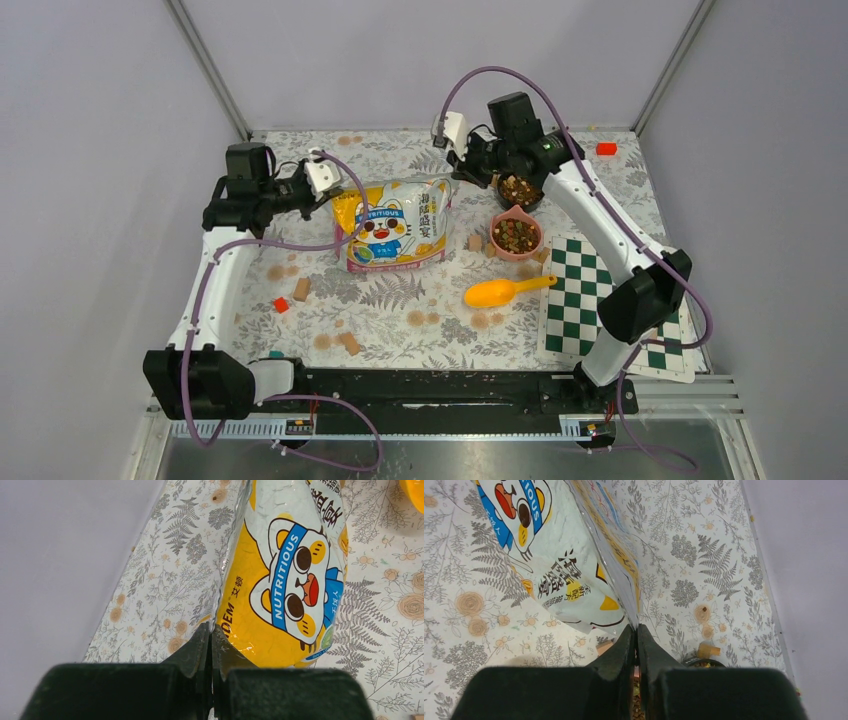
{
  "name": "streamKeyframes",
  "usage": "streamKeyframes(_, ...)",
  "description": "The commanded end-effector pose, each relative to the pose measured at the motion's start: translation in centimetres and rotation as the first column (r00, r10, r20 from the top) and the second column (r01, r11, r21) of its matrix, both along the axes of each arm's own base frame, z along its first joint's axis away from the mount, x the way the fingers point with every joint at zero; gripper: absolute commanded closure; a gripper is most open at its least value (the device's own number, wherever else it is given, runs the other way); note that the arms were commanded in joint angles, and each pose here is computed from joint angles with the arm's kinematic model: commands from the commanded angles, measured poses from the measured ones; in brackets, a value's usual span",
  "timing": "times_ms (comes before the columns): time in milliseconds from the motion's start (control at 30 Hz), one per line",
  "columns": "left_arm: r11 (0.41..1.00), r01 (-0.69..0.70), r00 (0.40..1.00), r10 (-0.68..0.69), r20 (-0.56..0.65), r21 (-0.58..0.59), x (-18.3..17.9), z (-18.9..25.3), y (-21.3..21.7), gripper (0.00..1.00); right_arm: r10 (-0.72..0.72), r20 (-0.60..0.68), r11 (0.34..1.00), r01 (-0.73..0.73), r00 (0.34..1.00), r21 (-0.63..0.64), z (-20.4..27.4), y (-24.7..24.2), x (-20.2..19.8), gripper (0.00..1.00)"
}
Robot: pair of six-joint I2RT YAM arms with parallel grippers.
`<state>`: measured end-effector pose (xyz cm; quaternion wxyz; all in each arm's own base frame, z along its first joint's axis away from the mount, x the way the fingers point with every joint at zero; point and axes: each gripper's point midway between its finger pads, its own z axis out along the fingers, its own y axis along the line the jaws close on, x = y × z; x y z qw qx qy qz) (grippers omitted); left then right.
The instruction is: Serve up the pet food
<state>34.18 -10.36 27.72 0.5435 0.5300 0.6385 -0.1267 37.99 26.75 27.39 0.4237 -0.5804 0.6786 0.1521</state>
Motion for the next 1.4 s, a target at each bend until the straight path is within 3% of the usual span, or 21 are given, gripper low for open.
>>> streamKeyframes(0,0.991,-0.131,0.987,0.126,0.094,0.042,0.9,3.1,2.8,1.00,-0.241,0.039,0.970,0.241,0.970,-0.016,3.3,-8.4,1.2,1.00)
streamKeyframes(167,0.999,0.010,0.998,-0.008,0.058,-0.035,0.2,3.7,-2.3,0.99,-0.089,-0.070,0.988,0.097,0.994,0.121,3.0,-3.2,-1.4,1.00)
streamKeyframes(333,0.994,0.085,0.996,-0.084,0.024,-0.071,0.2,3.3,-6.3,0.77,-0.027,-0.087,0.996,0.034,0.996,0.082,0.9,-0.3,-2.3,1.00)
streamKeyframes(467,0.987,0.146,0.989,-0.145,0.024,-0.067,-0.1,3.0,-8.9,0.68,0.015,-0.095,0.997,-0.008,0.995,0.076,0.2,1.3,-2.9,0.96)
streamKeyframes(867,0.968,0.249,0.968,-0.247,0.048,-0.029,1.2,2.5,-14.8,0.65,0.048,-0.097,0.992,-0.036,0.994,0.122,-0.2,3.8,-2.0,0.72)
streamKeyframes(1100,0.963,0.269,0.960,-0.266,0.083,-0.021,2.1,2.7,-17.0,0.65,0.078,-0.122,0.991,-0.063,0.990,0.122,-1.4,4.6,-1.8,0.69)
streamKeyframes(1200,0.954,0.297,0.953,-0.294,0.074,-0.029,1.9,2.5,-17.8,0.65,0.100,-0.138,0.988,-0.082,0.985,0.133,-1.4,5.0,-1.9,0.73)
streamKeyframes(1333,0.954,0.298,0.953,-0.296,0.061,-0.027,2.0,1.9,-18.0,0.67,0.109,-0.161,0.987,-0.088,0.981,0.133,-0.8,5.1,-2.2,0.99)
streamKeyframes(1367,0.955,0.296,0.954,-0.294,0.063,-0.025,2.2,1.8,-18.0,0.67,0.109,-0.159,0.987,-0.088,0.981,0.134,-0.7,5.0,-2.3,1.00)
